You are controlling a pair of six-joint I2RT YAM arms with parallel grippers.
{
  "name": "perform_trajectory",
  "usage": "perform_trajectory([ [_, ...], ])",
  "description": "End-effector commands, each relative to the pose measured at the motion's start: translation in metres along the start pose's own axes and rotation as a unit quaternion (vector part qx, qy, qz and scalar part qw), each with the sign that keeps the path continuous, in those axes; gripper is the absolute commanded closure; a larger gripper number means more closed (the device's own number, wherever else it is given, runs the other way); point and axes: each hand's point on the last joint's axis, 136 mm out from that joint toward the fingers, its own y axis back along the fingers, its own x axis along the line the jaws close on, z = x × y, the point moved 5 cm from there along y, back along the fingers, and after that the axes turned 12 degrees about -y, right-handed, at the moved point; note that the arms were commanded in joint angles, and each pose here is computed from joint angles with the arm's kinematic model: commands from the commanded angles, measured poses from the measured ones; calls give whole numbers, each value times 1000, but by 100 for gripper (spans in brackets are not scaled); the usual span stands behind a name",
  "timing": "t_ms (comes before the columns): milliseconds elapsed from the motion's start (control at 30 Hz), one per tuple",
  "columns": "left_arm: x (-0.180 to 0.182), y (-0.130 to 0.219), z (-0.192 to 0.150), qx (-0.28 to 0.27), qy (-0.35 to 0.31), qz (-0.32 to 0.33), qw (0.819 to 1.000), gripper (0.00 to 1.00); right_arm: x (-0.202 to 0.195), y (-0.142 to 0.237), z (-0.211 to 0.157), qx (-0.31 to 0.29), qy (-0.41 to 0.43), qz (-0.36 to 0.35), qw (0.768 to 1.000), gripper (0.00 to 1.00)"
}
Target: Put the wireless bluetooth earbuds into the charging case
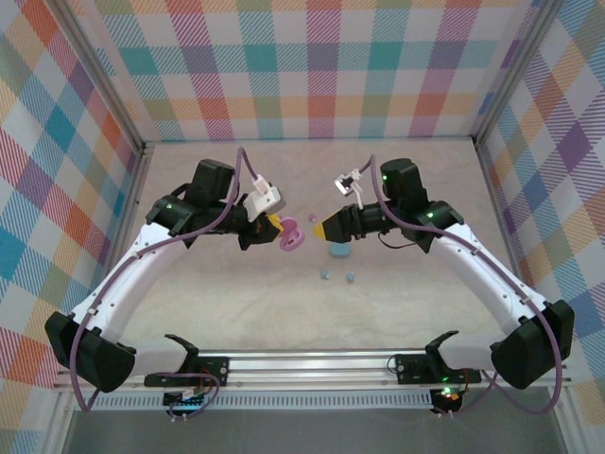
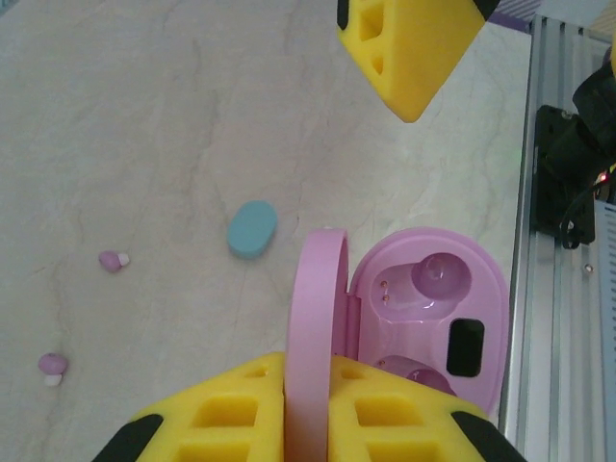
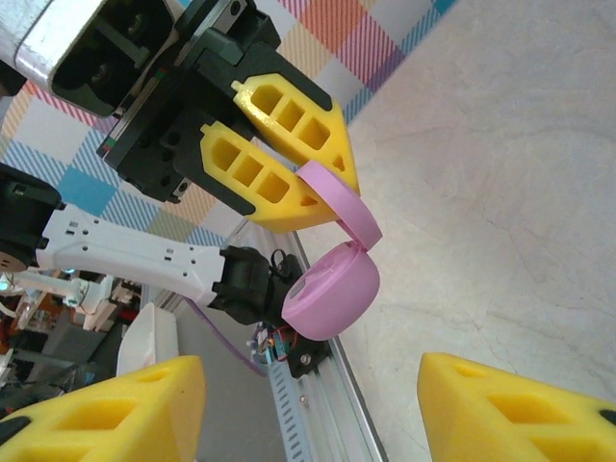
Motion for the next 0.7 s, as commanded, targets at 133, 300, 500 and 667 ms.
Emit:
perform_trajectory([
  [133, -13, -1, -5, 6, -39, -25, 999, 83, 1, -13, -1, 32, 19, -3, 999, 42],
  [300, -15, -4, -7, 19, -53, -26, 998, 82, -2, -22, -3, 47, 15, -2, 999, 42],
  [500, -15, -6, -11, 38, -68, -15, 997, 82, -10, -24, -7, 53, 8, -25, 998, 44],
  [667, -17, -6, -12, 41, -79, -19, 996, 82, -8, -22, -6, 48, 21, -31, 998, 45],
])
